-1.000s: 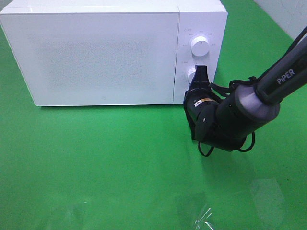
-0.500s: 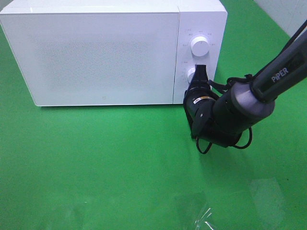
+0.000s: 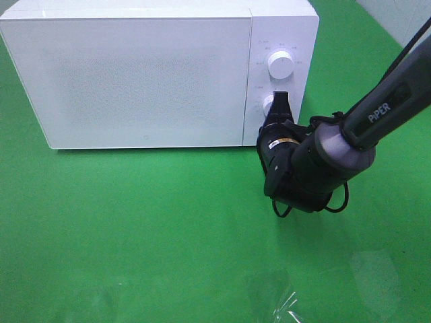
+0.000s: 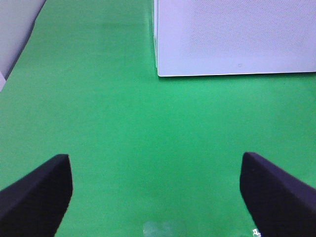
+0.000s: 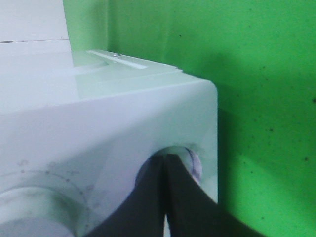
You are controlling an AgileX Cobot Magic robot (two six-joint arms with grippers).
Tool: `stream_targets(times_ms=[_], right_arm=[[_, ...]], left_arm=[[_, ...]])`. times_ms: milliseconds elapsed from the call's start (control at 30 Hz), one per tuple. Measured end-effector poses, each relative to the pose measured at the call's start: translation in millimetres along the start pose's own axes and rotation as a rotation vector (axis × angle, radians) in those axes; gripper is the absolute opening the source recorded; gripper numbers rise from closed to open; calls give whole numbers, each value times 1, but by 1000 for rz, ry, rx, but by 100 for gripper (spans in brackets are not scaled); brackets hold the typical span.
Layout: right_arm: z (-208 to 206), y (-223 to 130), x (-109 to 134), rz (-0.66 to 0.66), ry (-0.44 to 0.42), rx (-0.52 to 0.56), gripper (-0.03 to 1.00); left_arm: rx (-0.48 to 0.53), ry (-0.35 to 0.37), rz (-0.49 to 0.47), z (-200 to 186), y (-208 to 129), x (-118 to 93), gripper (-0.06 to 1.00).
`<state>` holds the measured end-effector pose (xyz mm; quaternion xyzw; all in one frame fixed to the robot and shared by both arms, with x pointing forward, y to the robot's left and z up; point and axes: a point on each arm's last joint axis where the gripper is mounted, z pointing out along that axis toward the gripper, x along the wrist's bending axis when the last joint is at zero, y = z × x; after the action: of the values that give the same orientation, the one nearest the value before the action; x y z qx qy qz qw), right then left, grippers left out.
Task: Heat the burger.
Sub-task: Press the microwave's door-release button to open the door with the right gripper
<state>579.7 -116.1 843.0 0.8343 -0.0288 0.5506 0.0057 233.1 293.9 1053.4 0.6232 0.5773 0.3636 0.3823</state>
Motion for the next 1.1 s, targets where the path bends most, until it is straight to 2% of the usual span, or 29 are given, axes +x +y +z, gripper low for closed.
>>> stream_targets(times_ms=[233,800,1100], right_arm=[[1,-2,1,12,21,-17,0],[9,-5,0,35,10,-57,0],[9,-8,3,10,-55,-25,0]], left_arm=[[0,0,0,0,0,0,84],[0,0,0,0,0,0,84],[-1,0,0,0,0,0,84]])
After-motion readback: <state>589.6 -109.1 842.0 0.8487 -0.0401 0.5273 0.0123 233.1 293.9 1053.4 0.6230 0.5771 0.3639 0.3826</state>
